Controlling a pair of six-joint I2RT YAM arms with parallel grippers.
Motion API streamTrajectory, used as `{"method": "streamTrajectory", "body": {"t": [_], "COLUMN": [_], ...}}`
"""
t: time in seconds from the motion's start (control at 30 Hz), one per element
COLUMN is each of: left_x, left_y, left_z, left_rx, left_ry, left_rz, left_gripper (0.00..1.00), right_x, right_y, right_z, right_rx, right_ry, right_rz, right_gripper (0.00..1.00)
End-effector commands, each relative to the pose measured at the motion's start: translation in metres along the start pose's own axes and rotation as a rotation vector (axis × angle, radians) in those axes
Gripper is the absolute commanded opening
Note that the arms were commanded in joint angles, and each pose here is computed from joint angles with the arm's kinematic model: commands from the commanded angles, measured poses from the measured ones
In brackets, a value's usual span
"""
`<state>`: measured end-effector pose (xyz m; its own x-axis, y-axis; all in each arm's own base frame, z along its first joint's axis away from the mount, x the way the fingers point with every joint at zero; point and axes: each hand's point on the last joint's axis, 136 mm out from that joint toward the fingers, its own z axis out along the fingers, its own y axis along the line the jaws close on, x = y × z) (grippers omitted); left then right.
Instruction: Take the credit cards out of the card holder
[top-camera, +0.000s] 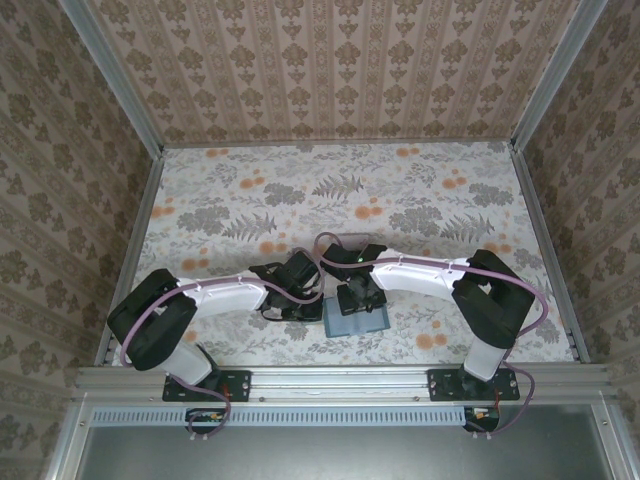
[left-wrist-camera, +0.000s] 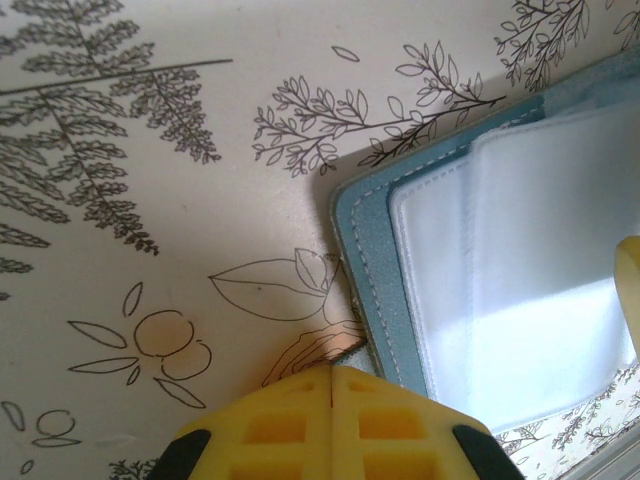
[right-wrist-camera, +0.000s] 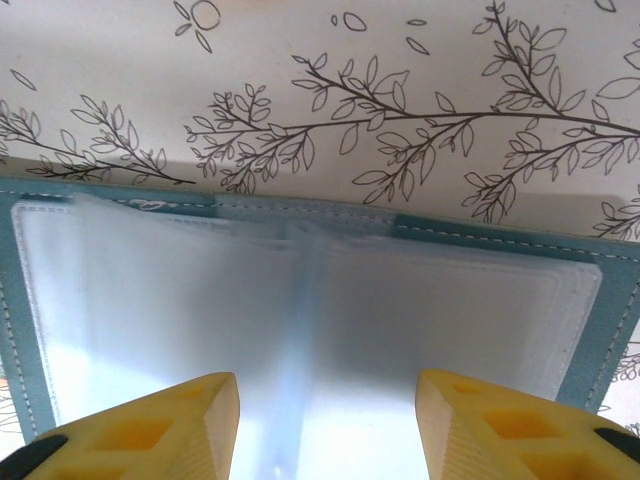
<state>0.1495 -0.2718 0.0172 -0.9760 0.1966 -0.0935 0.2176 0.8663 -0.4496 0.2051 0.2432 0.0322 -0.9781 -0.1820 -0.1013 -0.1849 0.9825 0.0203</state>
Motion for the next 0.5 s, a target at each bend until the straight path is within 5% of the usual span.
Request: {"method": "streamTrajectory", "body": {"t": [0.0,0.47], "left_x": [0.010,0.010], "left_y": [0.016,0.017], "left_z": [0.008,0.007], "left_rx": [-0.047,-0.052], "left_ry": [0.043,0.044], "left_rz": [-0.024,-0.025], "left_gripper": [0.03,0.01], "right_x": [0.000,-0.003], "right_y": [0.005,0.062], "right_z": [-0.008,-0.018], "right_rx": [0.021,-0.340], "right_ry": [-0.023,-0.051], "right_rz": [-0.030,0.060], "right_gripper": [0.51,0.37]}}
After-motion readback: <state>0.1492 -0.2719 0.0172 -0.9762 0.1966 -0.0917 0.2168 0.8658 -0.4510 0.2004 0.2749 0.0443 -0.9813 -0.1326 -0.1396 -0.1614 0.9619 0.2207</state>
